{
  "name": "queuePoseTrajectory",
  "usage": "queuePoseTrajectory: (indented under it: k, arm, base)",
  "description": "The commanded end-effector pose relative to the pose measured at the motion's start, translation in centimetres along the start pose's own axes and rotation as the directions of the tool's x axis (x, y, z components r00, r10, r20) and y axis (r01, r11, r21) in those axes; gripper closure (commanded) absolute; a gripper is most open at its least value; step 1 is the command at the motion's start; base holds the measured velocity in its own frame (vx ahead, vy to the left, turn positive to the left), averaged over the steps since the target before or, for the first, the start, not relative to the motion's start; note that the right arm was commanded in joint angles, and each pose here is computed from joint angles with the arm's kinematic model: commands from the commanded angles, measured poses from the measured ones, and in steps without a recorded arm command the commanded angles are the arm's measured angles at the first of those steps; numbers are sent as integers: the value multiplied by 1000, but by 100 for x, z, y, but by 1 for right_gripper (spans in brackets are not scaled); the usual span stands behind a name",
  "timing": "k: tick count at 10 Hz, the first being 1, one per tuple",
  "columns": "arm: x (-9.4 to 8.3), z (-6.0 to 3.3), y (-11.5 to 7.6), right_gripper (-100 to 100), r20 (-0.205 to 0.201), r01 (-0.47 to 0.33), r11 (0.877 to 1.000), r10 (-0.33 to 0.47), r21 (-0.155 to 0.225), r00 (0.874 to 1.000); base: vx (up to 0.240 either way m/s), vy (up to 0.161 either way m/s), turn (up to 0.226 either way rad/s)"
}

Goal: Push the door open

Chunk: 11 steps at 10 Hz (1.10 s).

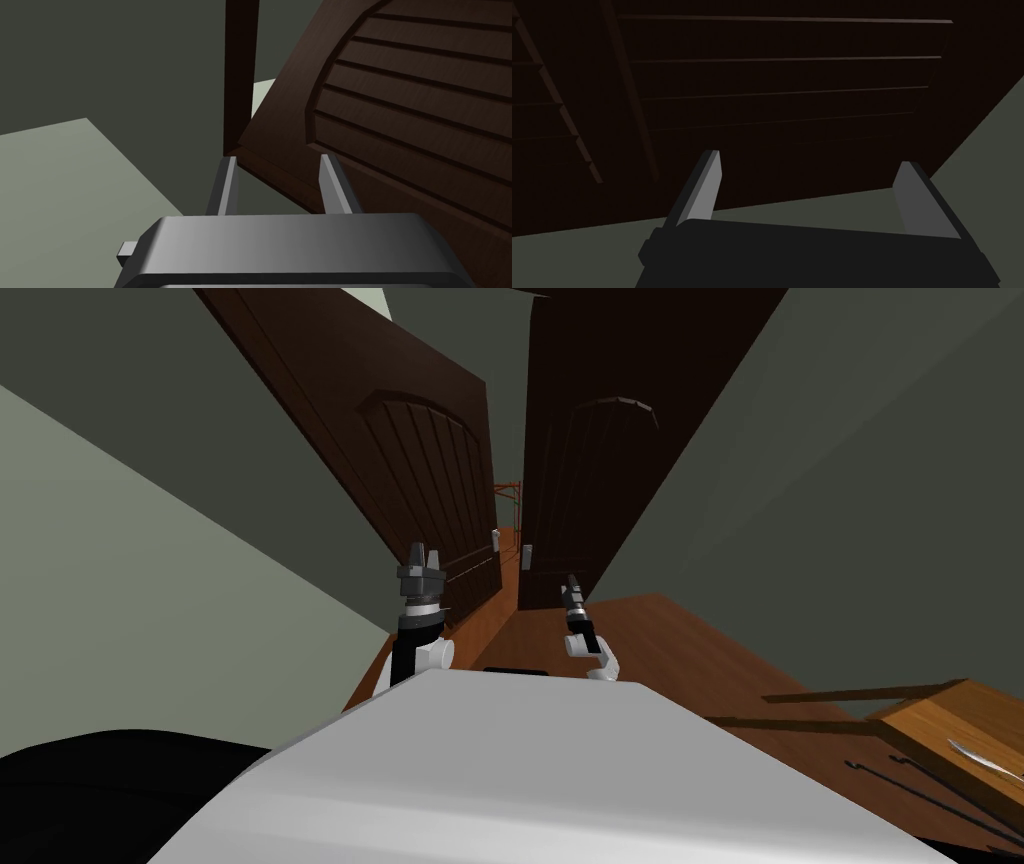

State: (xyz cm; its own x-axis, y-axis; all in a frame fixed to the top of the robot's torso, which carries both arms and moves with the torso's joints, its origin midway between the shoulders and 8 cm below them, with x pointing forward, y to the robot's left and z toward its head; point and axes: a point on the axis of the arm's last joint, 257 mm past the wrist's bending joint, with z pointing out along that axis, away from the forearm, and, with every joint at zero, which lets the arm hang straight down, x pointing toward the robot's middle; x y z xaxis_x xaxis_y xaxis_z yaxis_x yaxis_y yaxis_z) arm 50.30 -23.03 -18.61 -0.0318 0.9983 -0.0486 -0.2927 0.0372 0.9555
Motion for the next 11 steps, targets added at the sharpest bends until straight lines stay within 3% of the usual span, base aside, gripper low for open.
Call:
queuePoseTrajectory:
  k: [1, 11]
  arm:
    - [44, 35, -134, -100, -7, -6, 999, 6, 31, 1000]
    - [327, 191, -757, -100, -39, -31, 984, 39, 177, 998]
  base:
    - [102, -9, 71]
    - [90, -17, 55]
